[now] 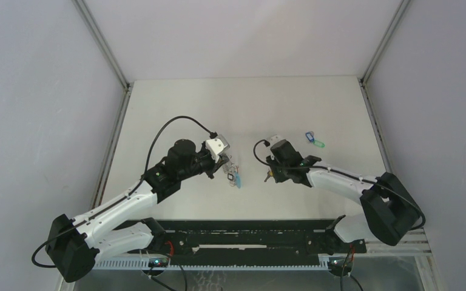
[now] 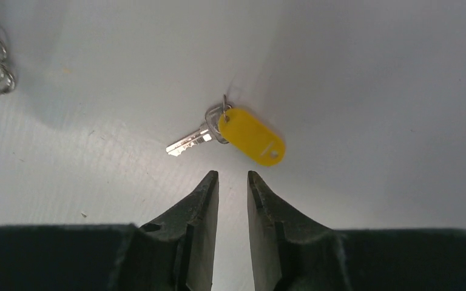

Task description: Put the keys on the keyring

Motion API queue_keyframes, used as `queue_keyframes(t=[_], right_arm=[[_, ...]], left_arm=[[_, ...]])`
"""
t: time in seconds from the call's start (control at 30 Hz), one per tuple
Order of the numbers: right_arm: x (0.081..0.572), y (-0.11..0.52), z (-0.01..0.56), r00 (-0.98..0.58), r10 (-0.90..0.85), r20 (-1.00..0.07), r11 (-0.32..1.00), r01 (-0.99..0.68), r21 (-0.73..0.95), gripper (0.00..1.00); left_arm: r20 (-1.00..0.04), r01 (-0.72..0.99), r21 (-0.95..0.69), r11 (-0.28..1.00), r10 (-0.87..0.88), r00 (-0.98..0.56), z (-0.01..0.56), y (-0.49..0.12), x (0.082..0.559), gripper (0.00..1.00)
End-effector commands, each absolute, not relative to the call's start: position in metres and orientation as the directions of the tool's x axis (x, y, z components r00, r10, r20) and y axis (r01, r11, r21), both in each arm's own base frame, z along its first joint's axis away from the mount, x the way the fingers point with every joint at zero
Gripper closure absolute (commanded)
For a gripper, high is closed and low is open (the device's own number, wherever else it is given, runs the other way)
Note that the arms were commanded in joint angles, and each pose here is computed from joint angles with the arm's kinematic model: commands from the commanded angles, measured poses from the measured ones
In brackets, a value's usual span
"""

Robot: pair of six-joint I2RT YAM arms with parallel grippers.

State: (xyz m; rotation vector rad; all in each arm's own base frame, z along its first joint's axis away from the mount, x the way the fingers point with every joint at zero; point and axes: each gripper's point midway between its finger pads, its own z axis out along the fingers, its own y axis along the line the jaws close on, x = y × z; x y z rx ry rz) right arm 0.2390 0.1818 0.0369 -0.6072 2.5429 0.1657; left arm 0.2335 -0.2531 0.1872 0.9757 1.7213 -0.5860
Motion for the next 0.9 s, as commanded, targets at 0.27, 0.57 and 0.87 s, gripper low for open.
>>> queue_keyframes(t=[0.27, 0.57, 0.87], right_arm=[[0.28, 0.22, 0.05, -0.629, -0.263, -0.731, 0.882, -0.464, 0.082, 0.78], [0.282, 0.208, 0.041, -0.653, -0.261, -0.711, 0.911, -0.41, 0.042, 0.8], [0.277, 0.209, 0.028, -0.685, -0.279, -0.673, 0.907, -0.419, 0.049, 0.84]], left_arm=[[-0.954, 0.837, 0.099, 0.539, 0.29, -0.074, 0.211, -0.26, 0.237, 1.0], [-0.953, 0.837, 0.098, 0.539, 0.292, -0.076, 0.21, -0.261, 0.238, 1.0], [-0.954, 0.836, 0.099, 0.54, 0.291, -0.074, 0.21, -0.26, 0.237, 1.0]])
